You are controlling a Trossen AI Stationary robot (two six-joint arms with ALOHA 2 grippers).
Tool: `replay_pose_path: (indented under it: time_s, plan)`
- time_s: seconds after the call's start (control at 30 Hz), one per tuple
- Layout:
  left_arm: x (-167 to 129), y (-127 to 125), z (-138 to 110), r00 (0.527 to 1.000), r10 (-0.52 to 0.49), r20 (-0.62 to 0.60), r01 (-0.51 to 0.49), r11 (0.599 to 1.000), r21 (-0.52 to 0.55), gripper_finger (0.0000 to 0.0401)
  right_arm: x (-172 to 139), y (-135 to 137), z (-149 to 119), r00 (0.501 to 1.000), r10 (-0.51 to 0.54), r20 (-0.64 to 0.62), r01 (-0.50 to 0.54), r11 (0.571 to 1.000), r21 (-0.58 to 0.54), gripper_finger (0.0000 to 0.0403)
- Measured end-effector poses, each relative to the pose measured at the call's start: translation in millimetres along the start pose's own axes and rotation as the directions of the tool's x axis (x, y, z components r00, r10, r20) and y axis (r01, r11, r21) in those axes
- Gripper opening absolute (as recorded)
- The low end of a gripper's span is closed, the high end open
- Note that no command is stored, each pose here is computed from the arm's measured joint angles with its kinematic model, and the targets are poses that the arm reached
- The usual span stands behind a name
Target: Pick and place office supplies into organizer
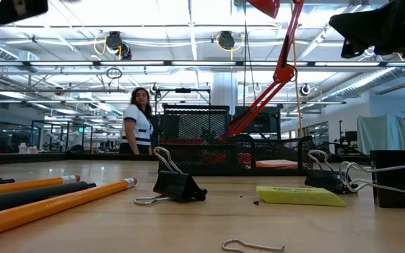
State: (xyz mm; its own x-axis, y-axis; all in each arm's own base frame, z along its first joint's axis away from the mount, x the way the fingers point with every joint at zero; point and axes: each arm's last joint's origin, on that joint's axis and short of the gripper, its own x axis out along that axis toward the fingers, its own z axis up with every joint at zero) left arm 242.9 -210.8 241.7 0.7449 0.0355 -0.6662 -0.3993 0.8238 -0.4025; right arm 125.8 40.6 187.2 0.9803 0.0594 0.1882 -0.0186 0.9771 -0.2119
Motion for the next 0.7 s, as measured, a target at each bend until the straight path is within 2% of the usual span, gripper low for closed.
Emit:
replay_pose_path:
  time_s: [0.17, 0.33, 0.5, 0.7]
  plan:
    - [30, -1, -1, 0.977, 0.108, -0.186, -0.133, 0.983, -0.126, 0.0046, 0, 0, 0, 1.000, -0.002, 0.000, 0.002, 1.000, -0.018, 0.0000]
    - [54, 9, -1, 0.928, 0.174, -0.328, -0.227, 0.965, -0.130, 0.0047, 0, 0, 0, 1.000, -0.002, -0.002, 0.002, 1.000, -0.018, 0.0002]
    - [64, 15, 7, 0.905, 0.157, -0.395, -0.249, 0.949, -0.194, 0.0047, 0, 0, -1, 1.000, 0.000, -0.009, 0.000, 1.000, -0.016, 0.0003]
    - [67, 17, 13, 0.903, 0.146, -0.403, -0.249, 0.944, -0.217, 0.0047, 0, 0, -1, 1.000, 0.000, -0.010, 0.000, 1.000, -0.016, 0.0003]
